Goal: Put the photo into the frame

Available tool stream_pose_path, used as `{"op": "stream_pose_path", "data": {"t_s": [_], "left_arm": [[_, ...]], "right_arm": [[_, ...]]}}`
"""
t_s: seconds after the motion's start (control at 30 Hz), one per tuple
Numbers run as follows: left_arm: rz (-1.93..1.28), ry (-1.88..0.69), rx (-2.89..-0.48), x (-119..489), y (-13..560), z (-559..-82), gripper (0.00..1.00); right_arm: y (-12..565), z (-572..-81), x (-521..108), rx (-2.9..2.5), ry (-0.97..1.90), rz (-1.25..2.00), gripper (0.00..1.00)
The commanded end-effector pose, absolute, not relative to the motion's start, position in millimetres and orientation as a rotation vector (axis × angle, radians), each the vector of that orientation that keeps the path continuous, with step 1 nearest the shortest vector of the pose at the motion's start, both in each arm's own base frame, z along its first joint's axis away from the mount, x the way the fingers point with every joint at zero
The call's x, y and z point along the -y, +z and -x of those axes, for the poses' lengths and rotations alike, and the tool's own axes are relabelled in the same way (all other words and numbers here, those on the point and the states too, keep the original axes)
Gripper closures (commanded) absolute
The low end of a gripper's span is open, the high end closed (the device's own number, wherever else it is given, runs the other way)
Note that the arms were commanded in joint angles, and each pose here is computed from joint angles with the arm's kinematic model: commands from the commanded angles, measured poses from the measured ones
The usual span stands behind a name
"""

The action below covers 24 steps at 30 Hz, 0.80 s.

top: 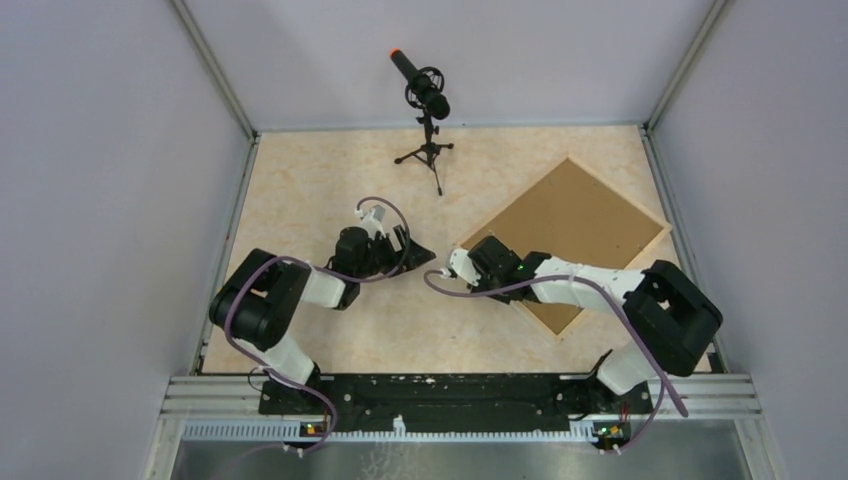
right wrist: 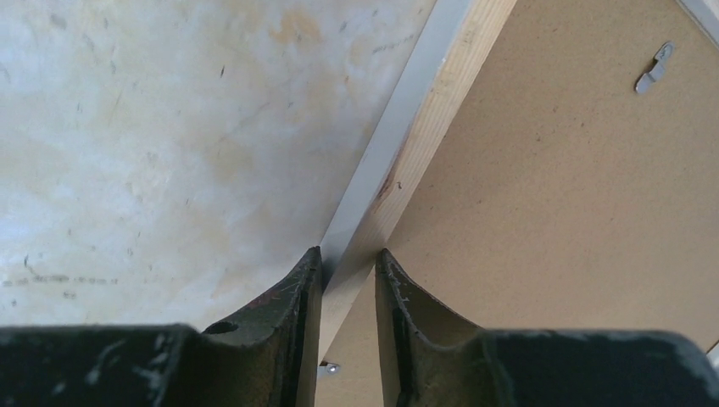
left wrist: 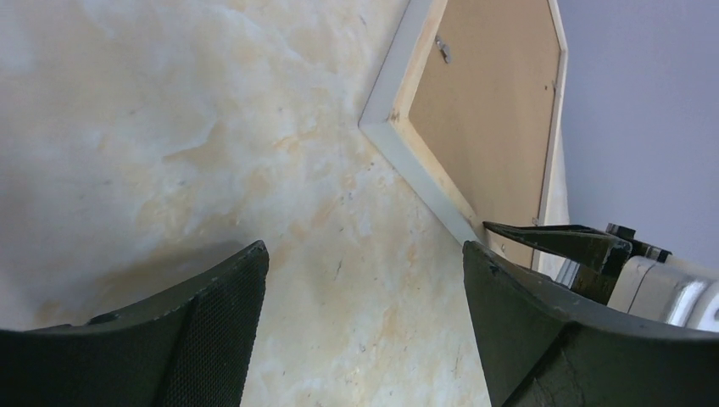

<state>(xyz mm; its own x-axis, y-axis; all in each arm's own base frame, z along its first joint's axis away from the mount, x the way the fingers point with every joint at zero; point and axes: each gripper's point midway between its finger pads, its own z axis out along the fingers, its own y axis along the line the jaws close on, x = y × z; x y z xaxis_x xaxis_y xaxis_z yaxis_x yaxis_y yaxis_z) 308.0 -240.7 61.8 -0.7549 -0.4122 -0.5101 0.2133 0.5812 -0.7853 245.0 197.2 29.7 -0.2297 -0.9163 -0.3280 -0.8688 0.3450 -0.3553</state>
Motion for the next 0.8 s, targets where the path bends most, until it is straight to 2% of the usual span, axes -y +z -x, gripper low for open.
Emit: {"op": "stream_pose_path", "data": {"t_s": [0.0,0.2,0.37,0.4,0.57,0.77], "left_arm": [[-0.028,-1.319,-2.052,263.8,82.7,-311.2,0.12],[-0.134,-1.309,-2.033,279.7,88.7,-315.2,0.12],[-0.175,-1.165,-2.072,289.7,91.7,-340.4,0.12],[-0.167,-1.141,-2.083,290.2,92.1,-347.6,0.12],[-0.128,-1.121,-2.171,300.5,76.9,-357.6,0.16],[-0.065,-1.176,-2.247,313.0,58.8,-325.1,0.19]], "right_arm": [[25.7,-213.4,-170.7,-2.147,-0.133,1.686,0.68],[87.0,-238.0,-176.4,-2.038,-0.157,1.377,0.36],[161.6,-261.4,-179.4,-1.947,-0.051,0.818,0.05],[170.8,-263.4,-179.0,-1.951,0.000,0.697,0.02],[180.0,-268.3,-176.5,-2.040,0.256,0.280,0.01],[127.6,-261.5,-159.0,-2.352,0.292,0.119,0.01]]}}
